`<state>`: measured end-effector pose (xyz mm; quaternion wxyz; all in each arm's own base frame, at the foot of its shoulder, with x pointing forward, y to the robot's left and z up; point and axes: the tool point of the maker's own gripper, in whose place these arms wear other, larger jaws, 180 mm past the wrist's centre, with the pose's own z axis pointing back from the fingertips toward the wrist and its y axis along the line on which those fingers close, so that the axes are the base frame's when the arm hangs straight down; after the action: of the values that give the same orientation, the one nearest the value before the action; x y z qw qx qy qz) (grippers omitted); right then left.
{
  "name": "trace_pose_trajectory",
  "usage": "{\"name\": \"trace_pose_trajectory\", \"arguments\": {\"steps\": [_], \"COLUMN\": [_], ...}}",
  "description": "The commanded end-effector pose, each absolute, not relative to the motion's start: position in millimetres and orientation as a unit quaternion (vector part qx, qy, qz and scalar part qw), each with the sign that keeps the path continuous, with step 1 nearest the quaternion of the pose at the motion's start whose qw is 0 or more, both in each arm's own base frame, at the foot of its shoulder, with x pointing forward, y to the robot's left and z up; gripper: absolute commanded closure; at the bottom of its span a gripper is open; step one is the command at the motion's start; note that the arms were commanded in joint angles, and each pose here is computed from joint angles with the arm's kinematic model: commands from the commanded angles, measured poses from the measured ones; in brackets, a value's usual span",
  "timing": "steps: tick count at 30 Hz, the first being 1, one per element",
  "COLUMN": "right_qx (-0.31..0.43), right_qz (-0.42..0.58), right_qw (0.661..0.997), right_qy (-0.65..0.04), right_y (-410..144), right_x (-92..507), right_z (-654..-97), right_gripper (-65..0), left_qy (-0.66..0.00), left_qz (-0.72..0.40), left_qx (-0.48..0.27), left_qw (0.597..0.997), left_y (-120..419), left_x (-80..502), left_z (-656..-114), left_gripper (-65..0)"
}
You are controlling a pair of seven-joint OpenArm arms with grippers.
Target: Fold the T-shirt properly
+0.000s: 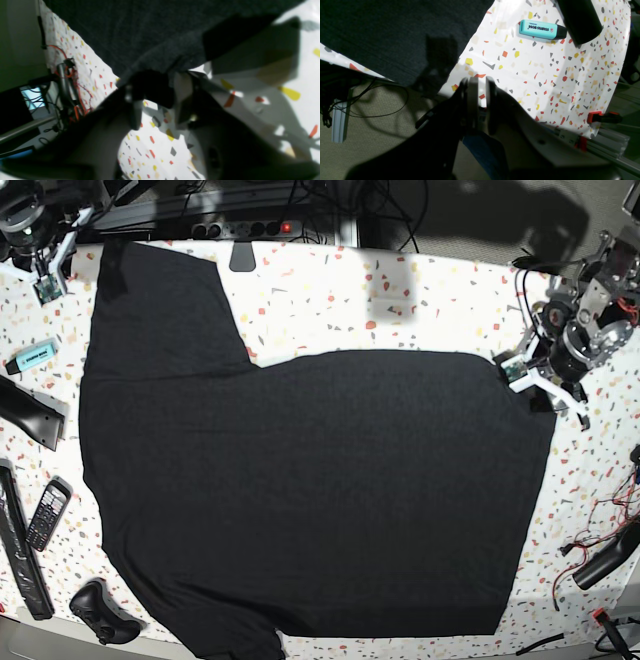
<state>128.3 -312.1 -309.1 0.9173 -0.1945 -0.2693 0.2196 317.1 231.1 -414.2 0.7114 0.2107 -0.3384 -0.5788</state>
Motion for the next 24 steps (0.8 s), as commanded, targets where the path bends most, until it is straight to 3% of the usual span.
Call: {"name": "trace_pose_trajectory", "arguments": {"steps": [1, 2, 3, 12, 24], "right_qx": [-0.202, -0.202, -0.202, -0.202, -0.199], "right_qz": [0.225, 0.225, 0.225, 0.226, 0.231], "right_qw": [0.912, 0.912, 0.912, 0.912, 0.912], "right_qy": [-0.277, -0.277, -0.277, -0.277, -0.276], "right_y": [-313, -313, -313, -313, -311], "right_x": [133, 133, 133, 133, 132], "right_z": [-302, -302, -302, -302, -303], "right_gripper": [-5.6, -5.5, -5.6, -5.5, -5.5], "left_qy": [-0.345, -0.342, -0.340, -0.302, -0.314], "left_qz": [-0.578, -0.580, -0.581, -0.565, -0.577], "left_qx": [0.219, 0.215, 0.213, 0.239, 0.251], "left_qw": [0.707, 0.708, 0.708, 0.730, 0.711], "left_y": [236, 235, 235, 252, 250], "left_x": [324, 323, 322, 314, 283], "left_z": [-405, -406, -407, -412, -396], "left_gripper": [-9.2, -2.6, 0.0, 0.0, 0.0]}}
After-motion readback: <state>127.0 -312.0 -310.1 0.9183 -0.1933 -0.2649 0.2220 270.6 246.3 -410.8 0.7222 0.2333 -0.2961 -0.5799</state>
